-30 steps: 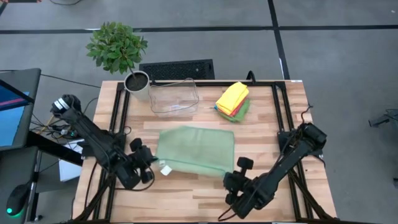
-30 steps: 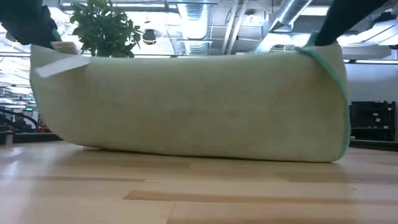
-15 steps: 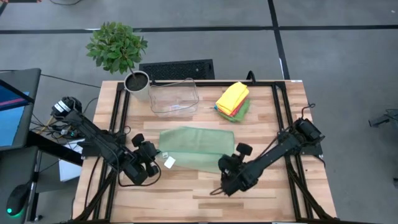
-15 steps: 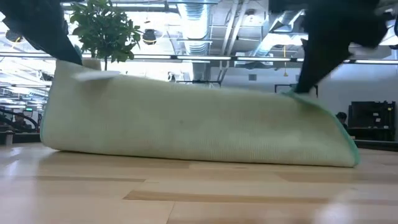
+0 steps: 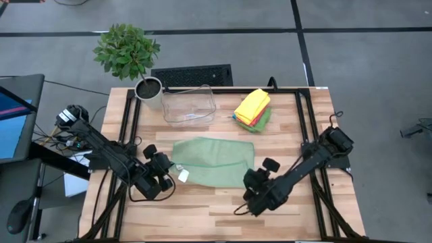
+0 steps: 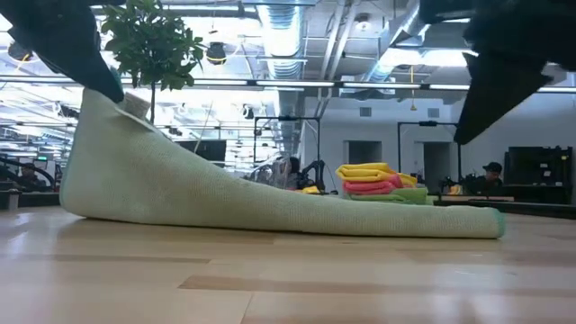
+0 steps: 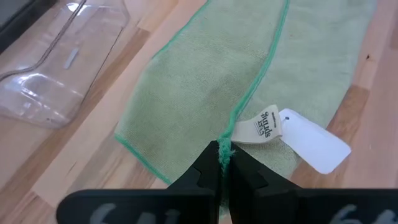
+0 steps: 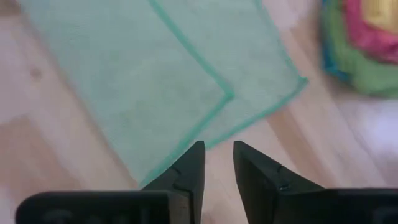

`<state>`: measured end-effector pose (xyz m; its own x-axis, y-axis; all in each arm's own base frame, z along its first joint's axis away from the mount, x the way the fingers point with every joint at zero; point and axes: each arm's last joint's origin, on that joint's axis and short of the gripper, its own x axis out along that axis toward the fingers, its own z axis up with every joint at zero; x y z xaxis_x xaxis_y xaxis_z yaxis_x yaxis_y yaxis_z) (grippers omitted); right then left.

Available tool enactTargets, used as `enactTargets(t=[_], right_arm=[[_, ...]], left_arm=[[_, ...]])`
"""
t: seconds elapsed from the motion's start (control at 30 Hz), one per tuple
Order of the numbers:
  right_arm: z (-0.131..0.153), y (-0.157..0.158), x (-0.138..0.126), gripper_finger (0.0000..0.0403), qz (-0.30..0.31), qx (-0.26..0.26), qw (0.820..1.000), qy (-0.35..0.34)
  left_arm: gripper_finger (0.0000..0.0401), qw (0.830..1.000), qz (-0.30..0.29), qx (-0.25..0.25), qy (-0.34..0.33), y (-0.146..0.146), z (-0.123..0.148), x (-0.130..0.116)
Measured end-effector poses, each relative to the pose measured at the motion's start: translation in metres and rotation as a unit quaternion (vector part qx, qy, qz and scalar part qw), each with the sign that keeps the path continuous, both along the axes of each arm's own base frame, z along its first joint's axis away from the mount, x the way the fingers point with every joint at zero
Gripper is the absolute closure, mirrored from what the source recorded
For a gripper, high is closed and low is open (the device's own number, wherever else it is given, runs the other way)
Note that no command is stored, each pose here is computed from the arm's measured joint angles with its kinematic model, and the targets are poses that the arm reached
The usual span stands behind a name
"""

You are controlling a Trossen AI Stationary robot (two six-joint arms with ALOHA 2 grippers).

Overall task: Fold microfiber towels
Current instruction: Fold the light green microfiber cloth

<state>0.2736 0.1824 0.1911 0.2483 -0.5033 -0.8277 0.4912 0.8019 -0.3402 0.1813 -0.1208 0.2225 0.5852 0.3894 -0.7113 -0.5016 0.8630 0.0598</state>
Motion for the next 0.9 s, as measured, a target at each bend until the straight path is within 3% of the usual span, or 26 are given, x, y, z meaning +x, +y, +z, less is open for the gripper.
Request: enactTargets(t=[0.17, 0.27, 0.4, 0.5, 0.7, 0.8, 0.9], right_arm=[[-0.001, -0.017, 0.018, 0.0293, 0.020, 0.027, 0.999, 0.016], [-0.013, -0.038, 0.032, 0.0293, 0.028, 0.069, 0.997, 0.032], [-0.028, -0.068, 0.039, 0.0294, -0.001, 0.131, 0.989, 0.061], [-0.030, -0.076, 0.037, 0.0294, -0.014, 0.133, 0.988, 0.075], [-0.010, -0.081, 0.032, 0.0294, 0.049, 0.147, 0.988, 0.024], [-0.014, -0.100, 0.020, 0.0294, 0.049, 0.195, 0.979, 0.012], [-0.018, -0.115, 0.008, 0.0296, 0.069, 0.257, 0.963, -0.050]], left_arm=[[0.0401, 1.000, -0.002, 0.007, -0.004, 0.000, 0.000, 0.000], [0.0401, 1.000, -0.002, 0.007, -0.003, 0.000, 0.000, 0.000], [0.0401, 1.000, -0.003, 0.005, -0.001, 0.000, 0.000, 0.000], [0.0401, 1.000, -0.008, 0.005, 0.004, 0.000, 0.000, 0.000], [0.0401, 1.000, -0.011, 0.017, 0.003, 0.001, 0.000, 0.001], [0.0401, 1.000, -0.015, 0.019, 0.006, 0.001, 0.000, 0.001], [0.0401, 1.000, -0.015, 0.017, 0.005, 0.001, 0.000, 0.001]])
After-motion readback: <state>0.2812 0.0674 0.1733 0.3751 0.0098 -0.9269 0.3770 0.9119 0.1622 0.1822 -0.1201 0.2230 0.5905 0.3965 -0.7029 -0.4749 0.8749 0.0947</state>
